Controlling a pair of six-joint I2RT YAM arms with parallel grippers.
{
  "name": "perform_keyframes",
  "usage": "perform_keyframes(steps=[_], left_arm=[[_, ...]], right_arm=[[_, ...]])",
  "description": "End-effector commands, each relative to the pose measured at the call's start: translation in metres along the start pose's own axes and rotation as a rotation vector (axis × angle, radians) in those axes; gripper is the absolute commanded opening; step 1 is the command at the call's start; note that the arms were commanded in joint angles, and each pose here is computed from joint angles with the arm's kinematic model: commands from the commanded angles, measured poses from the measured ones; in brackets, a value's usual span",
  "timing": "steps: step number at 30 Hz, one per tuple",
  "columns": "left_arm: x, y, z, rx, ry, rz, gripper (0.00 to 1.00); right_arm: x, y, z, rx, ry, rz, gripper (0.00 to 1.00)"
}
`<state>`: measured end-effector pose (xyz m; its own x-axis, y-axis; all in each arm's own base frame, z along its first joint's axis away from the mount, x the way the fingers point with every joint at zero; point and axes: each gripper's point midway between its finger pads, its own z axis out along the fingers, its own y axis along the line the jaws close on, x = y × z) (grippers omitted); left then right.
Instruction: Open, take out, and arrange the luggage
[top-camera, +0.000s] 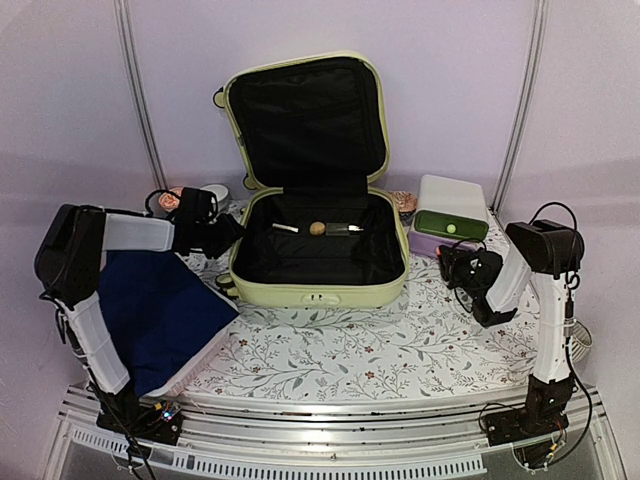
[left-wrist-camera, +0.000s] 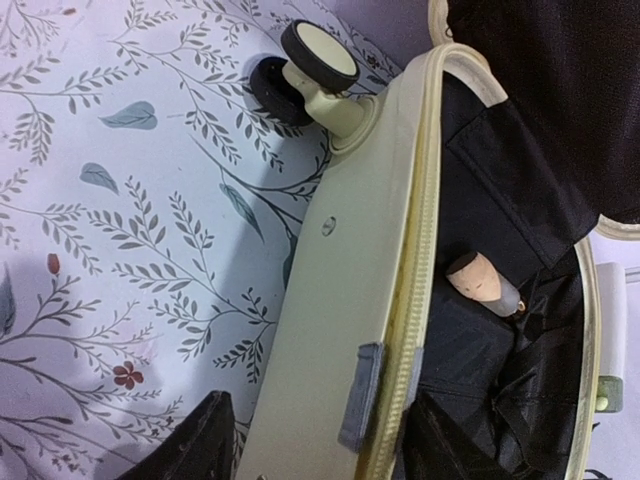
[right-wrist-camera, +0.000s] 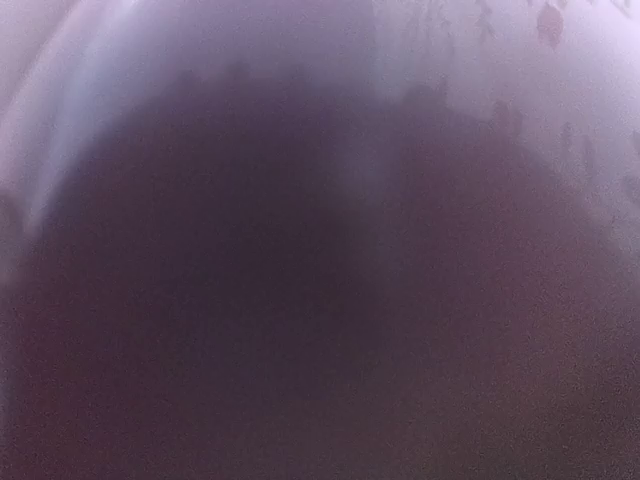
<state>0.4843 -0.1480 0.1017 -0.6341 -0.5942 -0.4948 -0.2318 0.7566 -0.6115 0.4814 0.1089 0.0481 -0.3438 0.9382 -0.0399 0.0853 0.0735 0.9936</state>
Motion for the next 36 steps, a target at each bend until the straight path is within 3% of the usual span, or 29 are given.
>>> perform_keyframes(steps=[1, 9, 31, 33, 36], left_arm=[[-0.045, -0.002, -0.022, 0.008, -0.15, -0.004, 0.59], [-0.049, -0.007, -0.037, -0.005, -0.177, 0.053, 0.6], [-0.049, -0.03, -0.081, -0.009, -0.233, 0.19, 0.61], [-0.047, -0.033, -0.081, -0.009, -0.232, 0.2, 0.61], [-0.043, -0.04, -0.081, -0.004, -0.228, 0.229, 0.62]], right_arm=[[0.002, 0.003, 0.0, -0.005, 0.001, -0.009, 0.22], [0.003, 0.008, -0.02, -0.002, 0.001, -0.031, 0.2], [0.032, -0.006, -0.135, 0.068, 0.101, -0.035, 0.21], [0.035, -0.008, -0.141, 0.069, 0.109, -0.02, 0.24], [0.039, -0.012, -0.148, 0.07, 0.119, 0.0, 0.48]])
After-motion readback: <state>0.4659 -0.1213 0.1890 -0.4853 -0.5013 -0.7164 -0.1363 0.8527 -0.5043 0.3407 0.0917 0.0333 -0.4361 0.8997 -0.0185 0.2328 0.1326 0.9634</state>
